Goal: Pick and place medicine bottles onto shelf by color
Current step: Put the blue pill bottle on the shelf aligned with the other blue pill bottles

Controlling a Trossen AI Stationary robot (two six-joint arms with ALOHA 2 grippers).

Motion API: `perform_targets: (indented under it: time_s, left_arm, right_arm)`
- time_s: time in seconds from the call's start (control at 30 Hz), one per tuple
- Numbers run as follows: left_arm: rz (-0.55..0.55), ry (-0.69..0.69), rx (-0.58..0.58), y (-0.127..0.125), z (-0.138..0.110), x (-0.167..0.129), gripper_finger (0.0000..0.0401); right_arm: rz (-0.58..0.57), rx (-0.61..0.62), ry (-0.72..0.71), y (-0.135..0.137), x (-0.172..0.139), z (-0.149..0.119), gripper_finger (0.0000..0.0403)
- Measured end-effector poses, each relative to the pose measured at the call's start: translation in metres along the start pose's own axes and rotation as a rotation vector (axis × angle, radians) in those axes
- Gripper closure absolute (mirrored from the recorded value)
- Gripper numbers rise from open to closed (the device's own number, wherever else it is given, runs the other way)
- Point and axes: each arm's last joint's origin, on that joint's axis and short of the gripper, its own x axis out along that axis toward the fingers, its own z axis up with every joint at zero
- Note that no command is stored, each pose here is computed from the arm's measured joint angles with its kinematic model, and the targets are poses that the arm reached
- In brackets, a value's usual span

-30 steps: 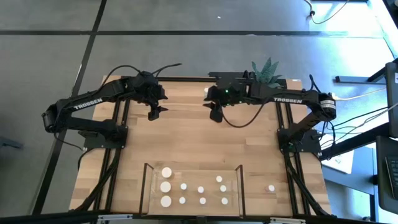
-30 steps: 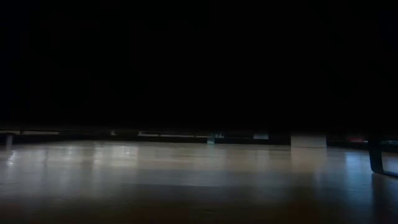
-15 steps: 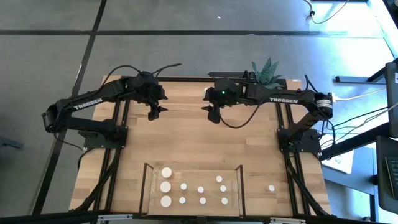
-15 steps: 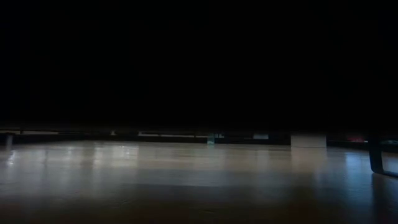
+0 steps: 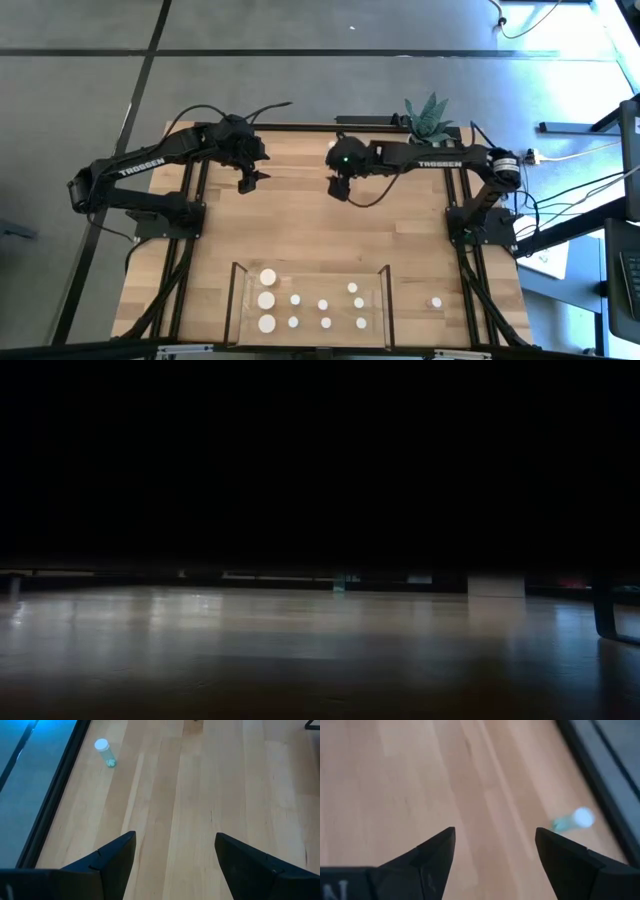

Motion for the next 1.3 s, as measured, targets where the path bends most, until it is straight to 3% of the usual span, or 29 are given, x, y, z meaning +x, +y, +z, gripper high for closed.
perform_targets:
  time_s: [0.17, 0.27, 0.5, 0.7, 0.93, 1.3]
  left_arm:
    - [-0.002, 0.007, -0.001, 0.0, -0.001, 0.0, 0.0136]
    - [-0.005, 0.019, -0.004, -0.001, -0.002, 0.0, 0.0136]
    - [-0.005, 0.018, -0.003, -0.001, -0.002, 0.0, 0.0136]
    - [-0.005, 0.018, -0.003, -0.001, -0.002, 0.0, 0.0136]
    - [-0.005, 0.018, -0.003, 0.0, -0.002, 0.0, 0.0136]
    - [-0.005, 0.017, -0.003, 0.0, -0.002, 0.0, 0.0136]
  right_arm:
    - [0.006, 0.062, 0.072, 0.013, 0.015, -0.028, 0.0126]
    - [-0.075, 0.098, 0.073, 0.019, 0.025, -0.049, 0.0126]
    - [-0.235, 0.055, -0.203, 0.031, 0.043, -0.08, 0.0126]
    - [-0.265, 0.071, -0.345, 0.026, 0.048, -0.098, 0.0126]
    - [-0.288, 0.176, -0.397, 0.01, 0.05, -0.094, 0.0126]
    - [-0.323, 0.236, -0.384, -0.003, 0.066, -0.098, 0.0126]
